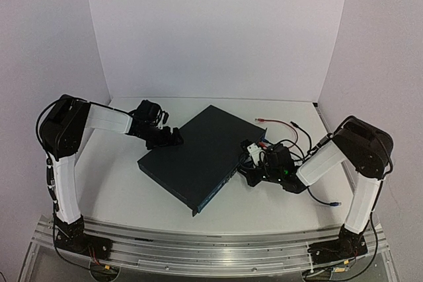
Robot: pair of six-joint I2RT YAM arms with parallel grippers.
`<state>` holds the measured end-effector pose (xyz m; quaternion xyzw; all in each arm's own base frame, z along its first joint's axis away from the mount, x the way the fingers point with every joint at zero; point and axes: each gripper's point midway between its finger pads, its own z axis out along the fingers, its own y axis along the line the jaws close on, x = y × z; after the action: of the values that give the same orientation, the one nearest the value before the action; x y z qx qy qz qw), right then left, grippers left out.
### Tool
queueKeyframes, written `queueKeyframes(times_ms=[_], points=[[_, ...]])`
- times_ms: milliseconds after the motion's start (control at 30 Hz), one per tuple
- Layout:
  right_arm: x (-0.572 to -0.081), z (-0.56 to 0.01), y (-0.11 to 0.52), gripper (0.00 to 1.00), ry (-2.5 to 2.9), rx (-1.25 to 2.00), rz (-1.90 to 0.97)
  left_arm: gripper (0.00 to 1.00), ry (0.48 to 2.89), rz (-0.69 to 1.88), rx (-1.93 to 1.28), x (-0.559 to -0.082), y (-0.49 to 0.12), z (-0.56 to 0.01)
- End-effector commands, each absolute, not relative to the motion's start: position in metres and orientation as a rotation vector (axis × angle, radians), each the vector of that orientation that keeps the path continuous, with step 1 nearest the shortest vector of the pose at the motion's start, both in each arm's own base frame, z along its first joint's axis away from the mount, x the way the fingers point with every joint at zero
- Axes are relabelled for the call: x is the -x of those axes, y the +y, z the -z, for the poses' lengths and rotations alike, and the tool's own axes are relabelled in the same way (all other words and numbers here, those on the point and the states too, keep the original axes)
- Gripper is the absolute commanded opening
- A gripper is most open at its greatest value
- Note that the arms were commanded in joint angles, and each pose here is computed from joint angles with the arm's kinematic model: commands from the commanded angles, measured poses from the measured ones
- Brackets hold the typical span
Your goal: Pull the plug from the switch port
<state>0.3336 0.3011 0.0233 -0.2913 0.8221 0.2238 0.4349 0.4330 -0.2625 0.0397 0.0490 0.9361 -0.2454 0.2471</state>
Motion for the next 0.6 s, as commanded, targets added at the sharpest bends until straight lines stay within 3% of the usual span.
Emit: queueKeyframes(times_ms=[0,167,567], points=[[-0.338,-0.054,0.31,0.05,1.888,0.659,-0.671,0.98,2.609,0.63,-0.127,-0.43,-0.261,-0.024],[-0.33,-0.047,0.308,0.12,1.906,0.671,-0.689,0.98,2.606,0.631,-0.124,-0.432,-0.261,-0.026],[-0.326,-0.05,0.301,0.18,1.894,0.615,-0.706,0.98,2.596,0.638,-0.114,-0.433,-0.262,-0.03]])
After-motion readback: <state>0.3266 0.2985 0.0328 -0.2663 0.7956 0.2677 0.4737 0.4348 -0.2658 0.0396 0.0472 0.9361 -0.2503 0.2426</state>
